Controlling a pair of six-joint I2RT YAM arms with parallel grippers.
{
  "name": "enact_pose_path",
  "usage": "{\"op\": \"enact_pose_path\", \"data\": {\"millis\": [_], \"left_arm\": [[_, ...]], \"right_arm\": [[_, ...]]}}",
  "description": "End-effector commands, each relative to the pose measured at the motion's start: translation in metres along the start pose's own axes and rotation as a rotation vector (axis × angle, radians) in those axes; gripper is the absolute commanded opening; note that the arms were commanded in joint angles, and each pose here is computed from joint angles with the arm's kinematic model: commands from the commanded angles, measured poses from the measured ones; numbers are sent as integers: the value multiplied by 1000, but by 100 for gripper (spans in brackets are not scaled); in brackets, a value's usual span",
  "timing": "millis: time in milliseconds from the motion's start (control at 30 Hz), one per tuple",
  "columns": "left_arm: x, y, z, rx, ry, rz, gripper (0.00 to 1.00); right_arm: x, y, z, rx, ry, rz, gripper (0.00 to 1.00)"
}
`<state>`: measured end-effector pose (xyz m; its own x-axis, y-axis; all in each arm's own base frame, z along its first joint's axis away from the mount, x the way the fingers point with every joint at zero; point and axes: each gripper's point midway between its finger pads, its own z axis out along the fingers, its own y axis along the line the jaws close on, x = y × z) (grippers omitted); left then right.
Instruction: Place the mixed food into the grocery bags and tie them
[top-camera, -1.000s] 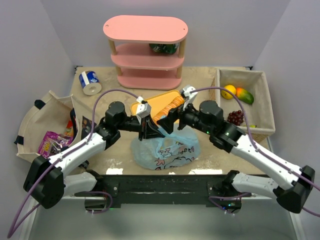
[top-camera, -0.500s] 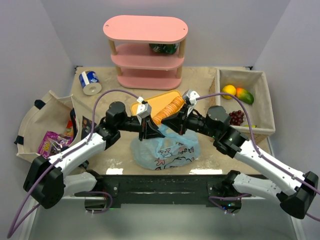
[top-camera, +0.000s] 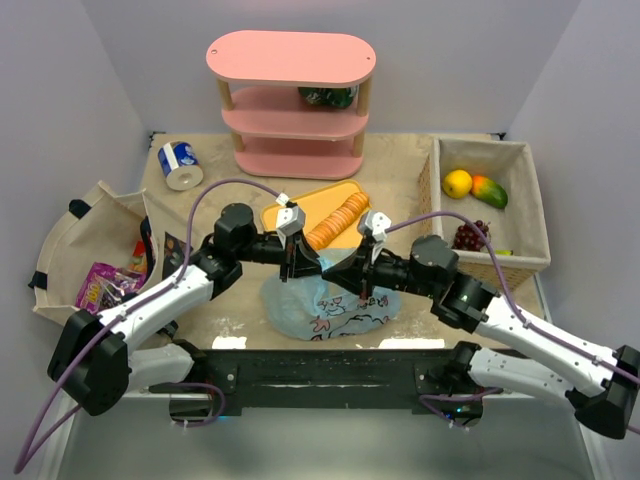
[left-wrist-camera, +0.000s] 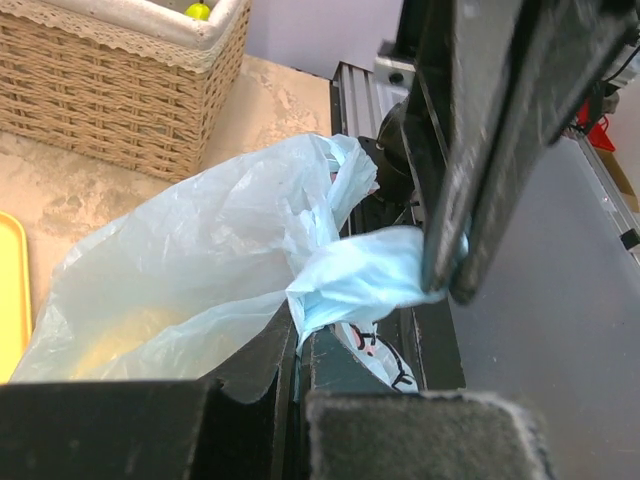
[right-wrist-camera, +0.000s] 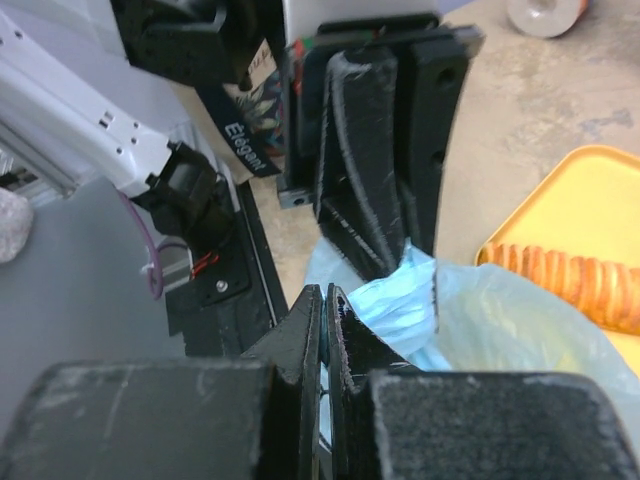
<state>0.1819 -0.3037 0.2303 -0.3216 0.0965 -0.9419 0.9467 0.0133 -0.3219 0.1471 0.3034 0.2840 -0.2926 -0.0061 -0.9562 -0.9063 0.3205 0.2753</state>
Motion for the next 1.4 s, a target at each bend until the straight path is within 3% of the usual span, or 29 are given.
{"op": "enact_pose_path", "data": {"millis": [0, 400, 533, 867, 1367], "left_arm": [[-17, 17, -5, -83, -40, 13, 0], [-23, 15, -12, -74, -63, 27, 0], [-23, 10, -12, -51, -73, 20, 0], [-17, -11, -11, 80, -40, -15, 0], [-11, -27, -9, 192, -14, -52, 22]], "right_arm": [[34, 13, 5, -5, 104, 9, 0], [83, -21, -18, 198, 191, 81, 0], [99, -21, -11, 178, 235, 103, 0], [83, -19, -11, 165, 145, 83, 0], [85, -21, -10, 166, 130, 69, 0]]}}
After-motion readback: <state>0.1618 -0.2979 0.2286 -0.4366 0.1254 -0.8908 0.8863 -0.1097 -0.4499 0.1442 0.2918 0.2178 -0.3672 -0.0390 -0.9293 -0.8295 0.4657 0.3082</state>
